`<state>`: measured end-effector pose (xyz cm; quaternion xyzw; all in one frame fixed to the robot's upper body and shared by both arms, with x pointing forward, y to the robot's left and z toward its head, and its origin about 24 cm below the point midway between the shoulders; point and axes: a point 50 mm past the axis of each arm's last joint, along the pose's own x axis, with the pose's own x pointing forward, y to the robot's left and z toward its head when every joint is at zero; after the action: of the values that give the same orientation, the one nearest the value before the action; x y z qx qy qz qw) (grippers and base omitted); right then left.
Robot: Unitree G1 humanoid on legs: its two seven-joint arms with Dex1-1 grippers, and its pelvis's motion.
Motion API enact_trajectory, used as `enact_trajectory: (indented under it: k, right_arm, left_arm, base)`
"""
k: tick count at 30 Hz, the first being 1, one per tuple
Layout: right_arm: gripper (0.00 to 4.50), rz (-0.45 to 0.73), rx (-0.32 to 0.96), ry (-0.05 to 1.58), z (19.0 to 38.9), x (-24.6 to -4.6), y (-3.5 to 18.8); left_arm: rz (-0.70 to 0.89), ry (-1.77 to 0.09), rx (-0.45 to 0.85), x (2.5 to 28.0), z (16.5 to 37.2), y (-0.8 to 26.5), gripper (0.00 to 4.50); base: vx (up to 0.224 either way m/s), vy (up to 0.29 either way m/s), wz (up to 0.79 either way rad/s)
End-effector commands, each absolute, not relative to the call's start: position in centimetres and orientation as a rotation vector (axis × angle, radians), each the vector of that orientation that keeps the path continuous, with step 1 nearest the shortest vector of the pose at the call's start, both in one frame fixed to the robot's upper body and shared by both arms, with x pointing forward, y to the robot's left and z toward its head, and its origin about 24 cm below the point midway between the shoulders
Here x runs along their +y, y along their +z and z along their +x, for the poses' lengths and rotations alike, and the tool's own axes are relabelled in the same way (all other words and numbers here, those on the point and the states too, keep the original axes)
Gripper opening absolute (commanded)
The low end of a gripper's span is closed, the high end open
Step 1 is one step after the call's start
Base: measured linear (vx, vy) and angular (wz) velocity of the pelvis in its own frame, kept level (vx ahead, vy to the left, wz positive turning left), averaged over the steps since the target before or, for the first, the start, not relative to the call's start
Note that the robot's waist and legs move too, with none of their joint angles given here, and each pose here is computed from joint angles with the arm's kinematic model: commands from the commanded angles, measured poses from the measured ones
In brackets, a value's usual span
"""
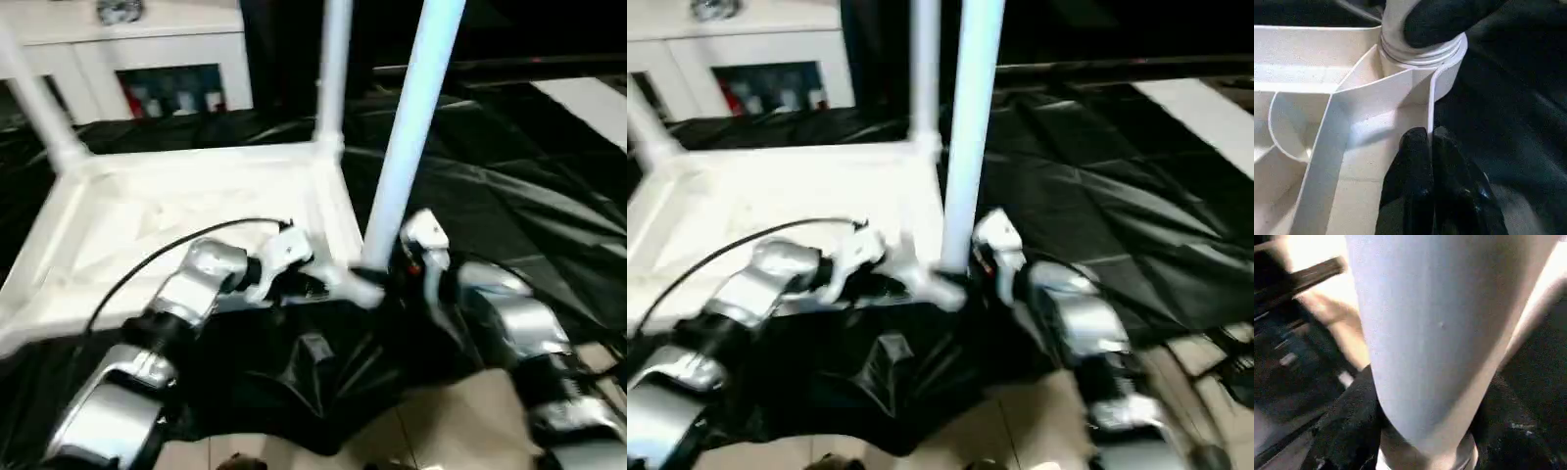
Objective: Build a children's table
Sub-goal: Rotate leg to tighten
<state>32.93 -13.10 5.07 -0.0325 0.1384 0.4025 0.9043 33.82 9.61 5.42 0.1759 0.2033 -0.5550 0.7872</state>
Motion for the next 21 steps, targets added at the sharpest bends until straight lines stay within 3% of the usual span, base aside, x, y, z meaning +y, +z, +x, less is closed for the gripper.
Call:
enact_trajectory:
  k: [1, 4, 11, 12, 13, 16, 21]
  right_arm:
    - [2.03, -0.014, 0.347, 0.743, 33.0, -10.8, 3.3]
    - [2.01, 0.065, 0.344, 0.607, 33.7, -9.2, 3.2]
    - [2.01, 0.050, 0.301, 0.662, 33.7, -6.2, 3.6]
    - [2.56, 0.055, 0.299, 0.664, 33.7, -6.2, 3.6]
    - [2.70, 0.070, 0.295, 0.685, 33.8, -6.2, 3.7]
    - [2.87, 0.064, 0.297, 0.704, 33.7, -6.5, 3.8]
    - [2.98, -0.072, 0.288, 0.884, 32.8, -8.6, 3.9]
  left_arm:
    - [0.331, -1.030, 0.378, 8.1, 35.3, 6.6, 0.00]
    - [0.312, -0.917, 0.366, 7.1, 36.0, 6.8, 0.00]
    - [0.313, -0.939, 0.321, 5.7, 35.9, 7.1, 0.00]
    - [0.316, -0.949, 0.316, 5.6, 35.9, 7.1, 0.00]
    - [0.317, -0.983, 0.311, 5.5, 35.6, 7.0, 0.00]
    - [0.320, -1.018, 0.301, 5.5, 35.3, 7.0, 0.00]
    - [0.346, -1.135, 0.297, 6.4, 34.5, 6.7, 0.00]
  base:
    - [0.000, 0.000, 0.00]
    - [0.000, 0.000, 0.00]
    - [0.000, 0.000, 0.00]
    - [0.000, 0.000, 0.00]
    - [0.000, 0.000, 0.00]
    - [0.000, 0.000, 0.00]
    - [0.000, 0.000, 0.00]
